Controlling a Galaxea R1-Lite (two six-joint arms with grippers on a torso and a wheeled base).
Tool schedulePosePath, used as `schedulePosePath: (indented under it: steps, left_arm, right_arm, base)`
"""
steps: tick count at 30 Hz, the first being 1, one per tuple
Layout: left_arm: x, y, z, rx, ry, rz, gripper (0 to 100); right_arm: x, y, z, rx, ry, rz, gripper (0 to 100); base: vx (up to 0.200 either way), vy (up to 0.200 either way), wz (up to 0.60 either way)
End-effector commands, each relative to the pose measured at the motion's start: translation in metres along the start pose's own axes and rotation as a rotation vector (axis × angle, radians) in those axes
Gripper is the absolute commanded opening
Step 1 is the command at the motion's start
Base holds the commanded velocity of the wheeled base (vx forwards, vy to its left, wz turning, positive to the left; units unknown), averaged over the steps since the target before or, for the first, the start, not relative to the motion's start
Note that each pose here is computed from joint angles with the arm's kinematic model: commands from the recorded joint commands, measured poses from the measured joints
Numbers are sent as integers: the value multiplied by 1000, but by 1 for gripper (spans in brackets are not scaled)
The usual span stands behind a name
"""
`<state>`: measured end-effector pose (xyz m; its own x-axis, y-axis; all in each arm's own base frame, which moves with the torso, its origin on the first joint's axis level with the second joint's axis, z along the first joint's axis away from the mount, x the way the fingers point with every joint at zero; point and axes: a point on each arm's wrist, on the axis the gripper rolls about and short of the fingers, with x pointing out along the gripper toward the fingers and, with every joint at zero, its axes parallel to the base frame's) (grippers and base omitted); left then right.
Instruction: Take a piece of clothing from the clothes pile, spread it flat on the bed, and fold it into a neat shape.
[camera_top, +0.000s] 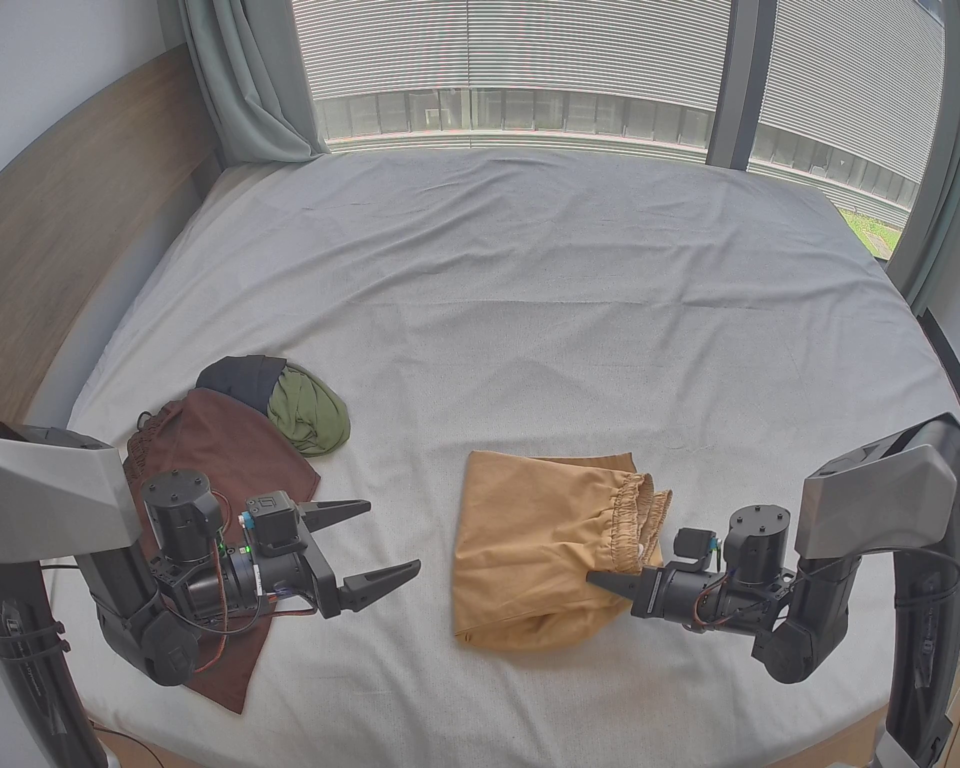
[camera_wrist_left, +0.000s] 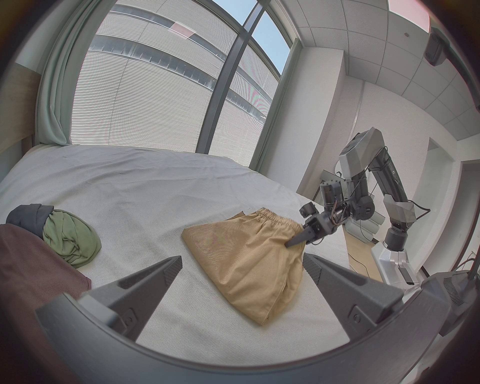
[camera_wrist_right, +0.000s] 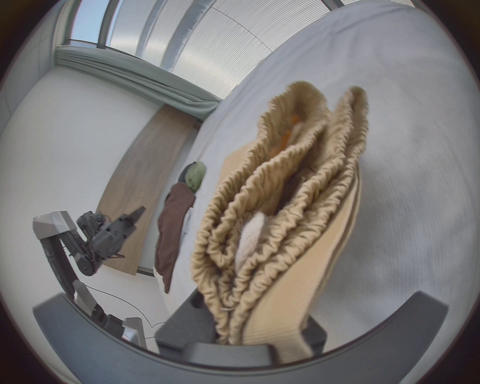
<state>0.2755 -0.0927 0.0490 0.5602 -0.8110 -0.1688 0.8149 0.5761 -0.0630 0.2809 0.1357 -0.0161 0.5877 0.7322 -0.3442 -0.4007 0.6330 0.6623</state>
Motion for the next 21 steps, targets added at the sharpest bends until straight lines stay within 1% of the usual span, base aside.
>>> schedulePosePath:
  steps: [1,4,10,15,21]
  left_arm:
    - [-1,-1,-1,-2,3,0,100]
    - [-1,-1,-1,-2,3,0,100]
    - [0,-1,-2,-3,6,-2,100]
    - [-1,-1,-2,-4,5,0,100]
    - [0,0,-2,-6,8,-2,100]
  right_arm:
    - [-5,23,24,-54,-73,84,0]
    - [-7,31,33,-64,-91,130,0]
    - [-9,40,44,-92,-106,189,0]
    - [-9,51,58,-124,-142,247,0]
    - [-4,59,74,-117,-176,302,0]
  base:
    - [0,0,0]
    - [0,0,0]
    - [0,0,0]
    - [0,0,0]
    - [0,0,0]
